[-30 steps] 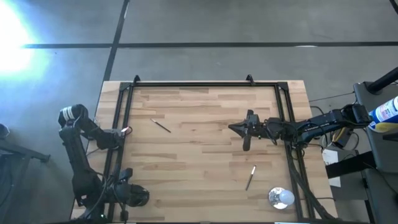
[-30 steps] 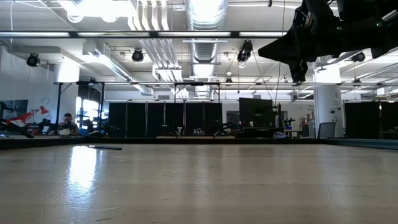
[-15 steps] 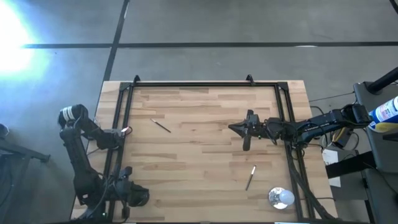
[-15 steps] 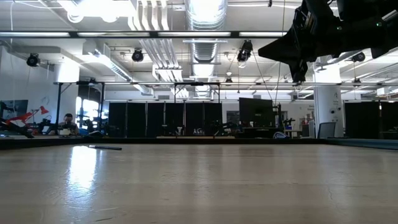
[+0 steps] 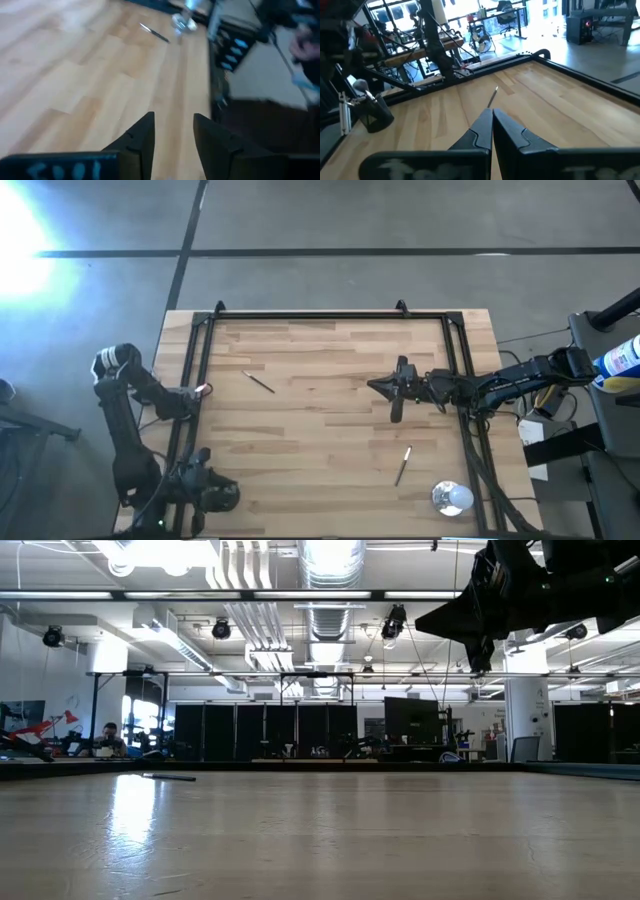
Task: Pick & Place Makeup Brushes
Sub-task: Put the black eyeshadow brush into the makeup holder
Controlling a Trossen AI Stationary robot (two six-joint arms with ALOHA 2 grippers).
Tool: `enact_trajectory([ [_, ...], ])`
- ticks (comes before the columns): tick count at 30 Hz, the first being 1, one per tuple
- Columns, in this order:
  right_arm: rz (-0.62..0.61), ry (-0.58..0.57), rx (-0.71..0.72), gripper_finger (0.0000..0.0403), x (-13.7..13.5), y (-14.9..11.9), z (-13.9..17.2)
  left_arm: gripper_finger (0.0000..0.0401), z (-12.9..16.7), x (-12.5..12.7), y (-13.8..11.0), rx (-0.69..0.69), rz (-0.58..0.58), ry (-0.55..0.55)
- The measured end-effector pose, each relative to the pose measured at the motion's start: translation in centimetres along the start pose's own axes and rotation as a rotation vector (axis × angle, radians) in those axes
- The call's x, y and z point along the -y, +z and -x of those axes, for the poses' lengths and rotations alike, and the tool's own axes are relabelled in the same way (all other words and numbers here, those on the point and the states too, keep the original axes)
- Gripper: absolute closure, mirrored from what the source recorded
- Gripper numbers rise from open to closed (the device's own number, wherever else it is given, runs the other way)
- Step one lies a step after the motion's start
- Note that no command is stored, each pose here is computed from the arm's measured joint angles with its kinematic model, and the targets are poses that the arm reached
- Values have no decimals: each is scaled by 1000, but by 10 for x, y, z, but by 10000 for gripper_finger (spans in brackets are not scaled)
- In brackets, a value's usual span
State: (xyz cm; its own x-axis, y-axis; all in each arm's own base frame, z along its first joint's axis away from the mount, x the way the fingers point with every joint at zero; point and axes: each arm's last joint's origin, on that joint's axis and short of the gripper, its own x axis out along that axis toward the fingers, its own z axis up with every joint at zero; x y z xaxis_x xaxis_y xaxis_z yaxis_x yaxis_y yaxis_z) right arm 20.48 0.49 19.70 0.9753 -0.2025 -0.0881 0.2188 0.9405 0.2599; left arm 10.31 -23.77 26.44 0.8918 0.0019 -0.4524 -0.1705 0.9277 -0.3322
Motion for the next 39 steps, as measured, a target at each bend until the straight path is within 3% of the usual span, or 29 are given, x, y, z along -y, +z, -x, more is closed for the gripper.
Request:
enact_trajectory([
  [4,54,-2,-9,394,0,-1,0,281,-11,-21,27,56,95,114],
  [9,102,-20,-79,394,2,-8,0,301,-38,-65,65,114,262,380],
  [18,146,-32,-135,394,5,-16,2,323,-89,-158,112,-55,546,800],
  [23,157,-40,-179,394,8,-22,4,323,-98,-210,114,-53,690,994],
  [27,166,-43,-195,394,10,-27,6,323,-106,-241,109,8,851,1041],
  [39,192,-41,-223,394,12,-35,10,323,-110,-282,66,119,1153,1162],
])
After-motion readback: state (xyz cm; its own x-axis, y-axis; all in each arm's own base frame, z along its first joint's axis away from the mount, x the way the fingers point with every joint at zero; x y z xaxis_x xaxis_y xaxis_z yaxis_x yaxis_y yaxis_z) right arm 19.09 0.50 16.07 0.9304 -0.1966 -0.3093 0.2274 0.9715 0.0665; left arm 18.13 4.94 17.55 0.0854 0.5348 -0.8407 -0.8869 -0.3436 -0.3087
